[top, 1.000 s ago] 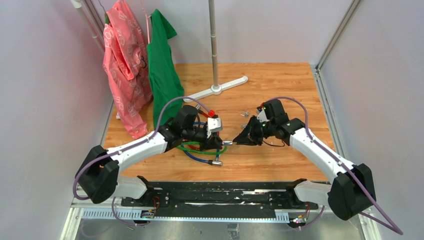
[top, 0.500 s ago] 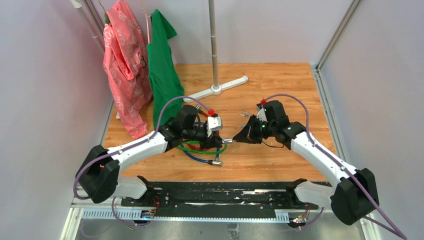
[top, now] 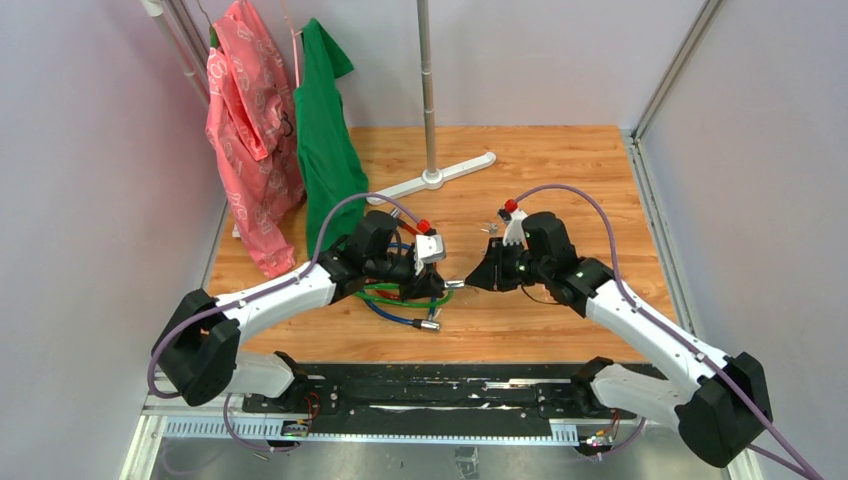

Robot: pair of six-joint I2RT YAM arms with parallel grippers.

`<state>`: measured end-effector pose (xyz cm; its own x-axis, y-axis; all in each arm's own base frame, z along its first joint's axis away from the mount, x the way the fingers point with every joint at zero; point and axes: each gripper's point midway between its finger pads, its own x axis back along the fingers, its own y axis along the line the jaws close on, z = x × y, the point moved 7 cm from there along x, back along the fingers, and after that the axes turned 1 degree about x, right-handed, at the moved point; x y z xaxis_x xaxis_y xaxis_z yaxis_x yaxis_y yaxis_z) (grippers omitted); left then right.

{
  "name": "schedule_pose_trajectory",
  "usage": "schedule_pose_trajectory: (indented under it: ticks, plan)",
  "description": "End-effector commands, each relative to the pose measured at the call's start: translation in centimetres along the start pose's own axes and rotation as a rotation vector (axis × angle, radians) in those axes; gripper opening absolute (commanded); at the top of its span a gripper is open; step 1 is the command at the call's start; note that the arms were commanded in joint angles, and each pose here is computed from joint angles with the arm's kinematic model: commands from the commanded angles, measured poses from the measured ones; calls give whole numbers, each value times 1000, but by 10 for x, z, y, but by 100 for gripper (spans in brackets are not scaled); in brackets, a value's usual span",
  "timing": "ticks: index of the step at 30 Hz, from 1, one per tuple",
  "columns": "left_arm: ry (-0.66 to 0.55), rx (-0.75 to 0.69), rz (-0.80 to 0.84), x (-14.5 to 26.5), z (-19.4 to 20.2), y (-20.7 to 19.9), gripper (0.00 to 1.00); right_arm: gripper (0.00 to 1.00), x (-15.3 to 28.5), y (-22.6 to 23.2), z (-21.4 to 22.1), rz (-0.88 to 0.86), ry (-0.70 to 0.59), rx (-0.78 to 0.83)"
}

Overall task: Lock with the key
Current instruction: Lock the lock.

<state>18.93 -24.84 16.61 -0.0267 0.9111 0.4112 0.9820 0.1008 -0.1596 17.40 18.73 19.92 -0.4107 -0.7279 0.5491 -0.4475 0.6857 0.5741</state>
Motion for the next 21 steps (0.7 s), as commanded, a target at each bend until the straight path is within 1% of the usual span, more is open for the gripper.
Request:
schedule_pose_trajectory:
  ticks: [1,4,8,10,11,12,13,14,16,18,21]
  plan:
    - [46,37,4,-2,13,-1,0,28,9,0,5,15,22,245]
    - [53,32,-7,0,12,1,0,45,23,-1,2,63,8,301]
    - [61,19,-4,3,11,2,0,57,43,2,-1,62,-42,415]
    - [67,3,4,4,12,1,0,58,52,0,-2,55,-76,538]
    - [71,-6,9,4,13,1,0,58,55,-1,-2,40,-94,636]
    - [72,-17,10,5,13,1,0,58,57,1,-2,3,-121,745]
    - [72,-27,9,5,13,1,0,58,58,4,-7,-49,-188,893]
    - [71,-32,6,5,13,2,0,58,56,6,-5,-107,-223,994]
    - [66,-36,9,5,12,1,0,57,50,9,-2,-192,-259,1144]
    - [62,-34,18,5,12,0,0,54,45,12,-5,-245,-245,1206]
    - [62,-30,22,5,13,-1,0,54,36,20,-13,-308,-155,1183]
